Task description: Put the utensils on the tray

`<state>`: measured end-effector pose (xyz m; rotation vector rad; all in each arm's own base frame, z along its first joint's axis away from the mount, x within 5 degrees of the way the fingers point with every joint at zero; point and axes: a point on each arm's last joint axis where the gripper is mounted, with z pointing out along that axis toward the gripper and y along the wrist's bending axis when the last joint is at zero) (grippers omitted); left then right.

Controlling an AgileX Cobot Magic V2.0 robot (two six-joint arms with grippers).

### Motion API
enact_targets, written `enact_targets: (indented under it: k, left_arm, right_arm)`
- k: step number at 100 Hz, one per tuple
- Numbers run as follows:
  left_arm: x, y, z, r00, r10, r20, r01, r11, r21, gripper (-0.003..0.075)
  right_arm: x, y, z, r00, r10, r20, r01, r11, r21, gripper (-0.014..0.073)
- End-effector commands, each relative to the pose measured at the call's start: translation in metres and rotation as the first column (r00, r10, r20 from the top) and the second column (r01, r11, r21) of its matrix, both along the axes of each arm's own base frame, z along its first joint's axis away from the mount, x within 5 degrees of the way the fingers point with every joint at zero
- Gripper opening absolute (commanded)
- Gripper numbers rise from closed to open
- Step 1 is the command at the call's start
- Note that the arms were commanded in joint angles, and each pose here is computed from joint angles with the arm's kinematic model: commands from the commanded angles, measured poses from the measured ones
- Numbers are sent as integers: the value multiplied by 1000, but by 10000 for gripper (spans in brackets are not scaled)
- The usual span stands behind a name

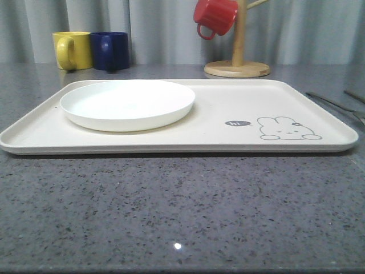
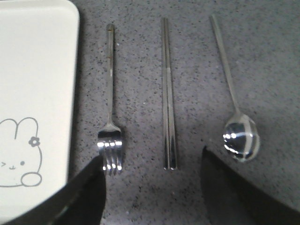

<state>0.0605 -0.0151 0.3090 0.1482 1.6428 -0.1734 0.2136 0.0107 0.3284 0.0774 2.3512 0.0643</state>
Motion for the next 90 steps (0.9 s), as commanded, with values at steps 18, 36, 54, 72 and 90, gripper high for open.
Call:
enact_targets:
  k: [18,36,54,72,90]
  left_arm:
    - [0,2,14,996,21,87,-18,999,-31,-19]
    - [0,2,14,996,21,87,-18,999,-31,-19]
    - [0,2,14,996,21,87,-18,999,-31,-19]
    - [0,2,14,996,21,87,-18,999,-31,-19]
    - [0,2,14,996,21,87,-18,999,-31,-19]
  right_arm:
    - [60,18,5,996,88,-18,-88,996,-28,454]
    - [94,30,-8,988,132,-81,-136,990,-47,454]
    - [114,33,-26,982,133,-137,-141,989,-48,454]
    - [124,34,-42,974,132,-185,-143,989,-48,454]
    - [129,35,-55,966,131,-221,-145,988,-47,454]
